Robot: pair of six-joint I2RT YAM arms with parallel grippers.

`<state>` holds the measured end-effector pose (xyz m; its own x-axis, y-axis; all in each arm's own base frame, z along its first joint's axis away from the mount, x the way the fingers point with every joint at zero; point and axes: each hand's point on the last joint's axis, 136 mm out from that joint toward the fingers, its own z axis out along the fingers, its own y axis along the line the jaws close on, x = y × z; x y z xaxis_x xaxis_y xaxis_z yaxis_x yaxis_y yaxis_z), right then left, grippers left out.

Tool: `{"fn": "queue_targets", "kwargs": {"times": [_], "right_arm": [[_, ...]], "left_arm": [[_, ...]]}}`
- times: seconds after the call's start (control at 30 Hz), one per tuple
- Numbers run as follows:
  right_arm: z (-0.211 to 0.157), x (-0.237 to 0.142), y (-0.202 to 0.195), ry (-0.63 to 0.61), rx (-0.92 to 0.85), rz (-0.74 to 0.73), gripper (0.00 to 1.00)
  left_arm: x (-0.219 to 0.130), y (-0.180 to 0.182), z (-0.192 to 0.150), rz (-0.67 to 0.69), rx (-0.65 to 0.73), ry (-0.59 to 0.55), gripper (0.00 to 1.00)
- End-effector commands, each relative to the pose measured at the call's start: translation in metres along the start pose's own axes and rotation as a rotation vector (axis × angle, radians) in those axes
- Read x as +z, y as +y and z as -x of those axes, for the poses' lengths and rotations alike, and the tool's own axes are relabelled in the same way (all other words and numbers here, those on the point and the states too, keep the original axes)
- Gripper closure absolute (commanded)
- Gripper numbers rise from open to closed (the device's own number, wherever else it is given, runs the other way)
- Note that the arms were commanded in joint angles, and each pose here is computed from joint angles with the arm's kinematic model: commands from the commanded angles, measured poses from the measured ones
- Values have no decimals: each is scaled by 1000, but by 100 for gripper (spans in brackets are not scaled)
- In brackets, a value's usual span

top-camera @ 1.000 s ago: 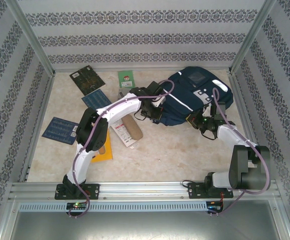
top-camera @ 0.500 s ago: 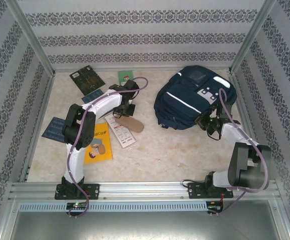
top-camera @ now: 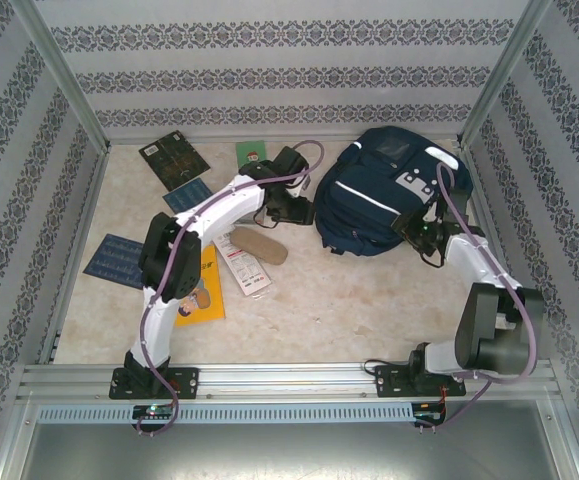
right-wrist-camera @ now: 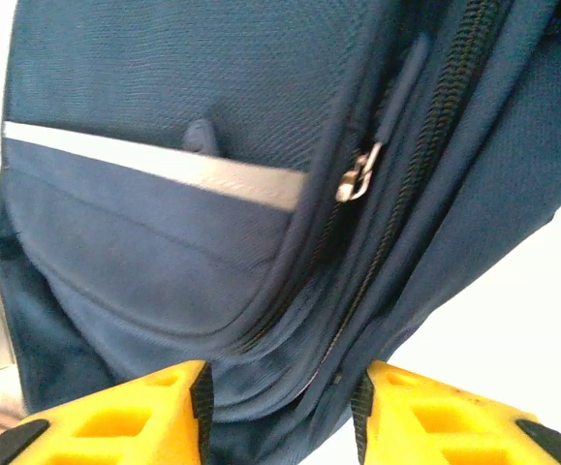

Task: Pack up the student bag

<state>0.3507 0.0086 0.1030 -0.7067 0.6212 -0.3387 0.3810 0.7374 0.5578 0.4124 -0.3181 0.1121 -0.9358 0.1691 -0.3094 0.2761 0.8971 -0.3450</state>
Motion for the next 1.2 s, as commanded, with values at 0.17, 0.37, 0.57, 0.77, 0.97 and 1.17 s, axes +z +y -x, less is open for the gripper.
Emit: {"fn": "queue_targets", "kwargs": {"times": [0.17, 0.37, 0.57, 0.77, 0.97, 1.17], "right_arm": [[-39, -3, 19, 9, 128, 128, 55], [-43, 15, 35, 37, 186, 176, 55], [-51, 33, 34, 61, 238, 157, 53], [-45, 45, 25, 36, 265, 119, 51], [-28, 54, 25, -36, 272, 118, 54], [-6, 57, 37, -104, 275, 171, 62]], "left_arm": [[37, -20, 20, -113, -77, 2, 36], [46, -20, 35, -102, -68, -20, 32], [53, -21, 45, -98, -64, -36, 23], [77, -17, 43, -84, -70, -4, 23], [92, -16, 28, -60, -63, 33, 61], [96, -14, 10, -32, -56, 55, 90]]}}
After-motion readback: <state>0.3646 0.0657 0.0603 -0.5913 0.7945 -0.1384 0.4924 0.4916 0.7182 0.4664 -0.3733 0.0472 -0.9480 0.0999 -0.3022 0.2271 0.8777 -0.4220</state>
